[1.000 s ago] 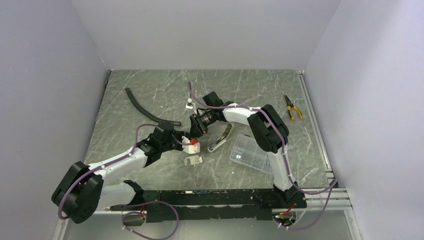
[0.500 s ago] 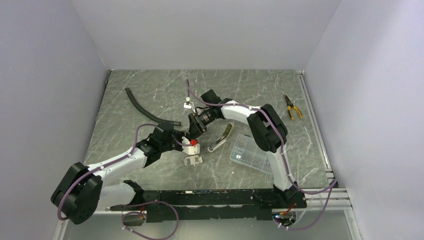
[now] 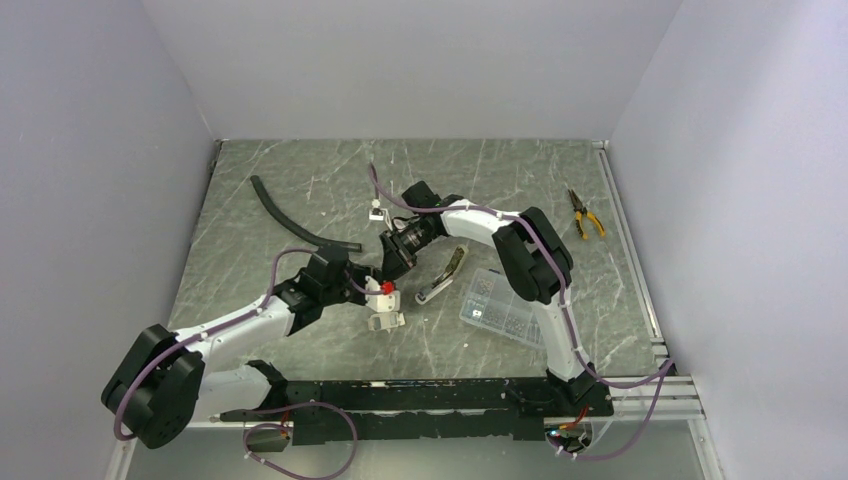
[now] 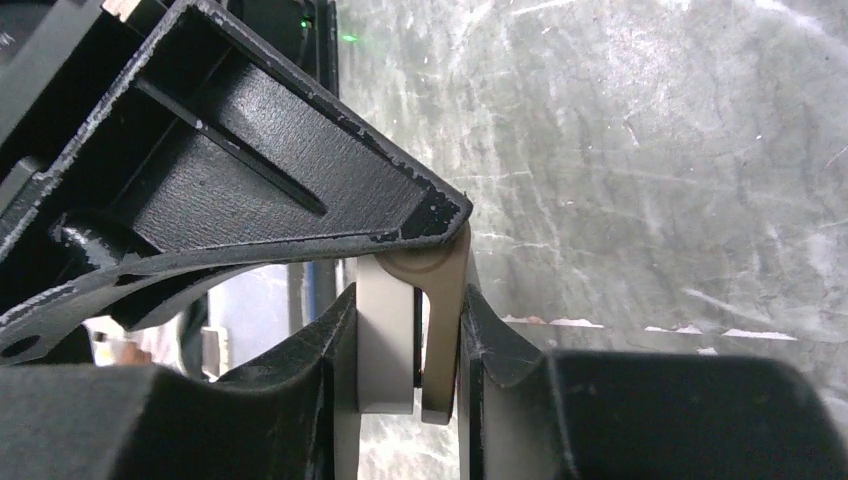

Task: Load the staples into the stapler
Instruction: Close the stapler at the center of the board, then place the stapler at the center of the board.

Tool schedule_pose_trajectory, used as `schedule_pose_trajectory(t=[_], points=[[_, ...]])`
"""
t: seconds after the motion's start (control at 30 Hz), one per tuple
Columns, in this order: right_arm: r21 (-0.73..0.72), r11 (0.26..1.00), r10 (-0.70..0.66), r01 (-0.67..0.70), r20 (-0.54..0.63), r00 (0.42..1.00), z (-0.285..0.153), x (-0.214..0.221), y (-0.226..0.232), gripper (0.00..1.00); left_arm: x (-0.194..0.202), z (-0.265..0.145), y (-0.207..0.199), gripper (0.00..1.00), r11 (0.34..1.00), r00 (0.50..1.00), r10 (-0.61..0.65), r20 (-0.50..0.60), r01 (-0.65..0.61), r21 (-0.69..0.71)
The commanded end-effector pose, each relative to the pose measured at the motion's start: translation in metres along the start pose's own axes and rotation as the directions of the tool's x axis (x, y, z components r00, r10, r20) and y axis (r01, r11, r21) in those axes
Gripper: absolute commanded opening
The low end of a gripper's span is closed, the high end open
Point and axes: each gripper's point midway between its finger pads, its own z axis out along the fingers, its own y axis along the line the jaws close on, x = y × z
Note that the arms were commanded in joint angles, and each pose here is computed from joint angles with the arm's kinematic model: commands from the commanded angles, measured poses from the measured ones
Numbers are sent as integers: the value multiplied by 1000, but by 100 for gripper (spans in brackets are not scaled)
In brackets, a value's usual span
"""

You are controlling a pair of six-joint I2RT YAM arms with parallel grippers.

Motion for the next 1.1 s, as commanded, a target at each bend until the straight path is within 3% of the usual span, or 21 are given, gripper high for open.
schedule_pose_trajectory(t=[0.0, 0.27, 0.37, 0.43, 0.47, 0.5, 0.87, 1.07], points=[[-87, 984, -158, 157, -3, 987, 0, -12, 31, 0, -9, -1, 8, 3, 1000, 1000, -1, 26, 1, -8], [-74, 981, -179, 177, -15, 984, -4, -16, 32, 0, -8, -1, 1, 3, 1000, 999, -17, 29, 17, 11], [-40, 982, -184, 184, -9, 983, -6, -21, 30, 37, -6, -1, -5, 3, 999, 1000, -26, 17, 25, 42], [-18, 982, -190, 190, -1, 982, -10, -24, 30, 70, -3, -2, -9, 2, 997, 999, -41, 0, 41, 70], [-7, 981, -193, 193, 4, 981, -13, -26, 30, 93, -2, -3, -9, 3, 995, 999, -50, -3, 50, 83], [3, 981, -194, 194, 10, 981, -18, -28, 29, 99, 0, -5, -11, 3, 993, 998, -63, -9, 63, 103], [231, 947, -250, 223, 98, 963, -87, -57, 13, 100, 28, -18, -11, 3, 931, 962, -265, -71, 274, 239], [491, 834, -354, 251, 127, 927, -139, -65, 12, 100, 53, -19, -4, 3, 859, 911, -392, -125, 412, 303]])
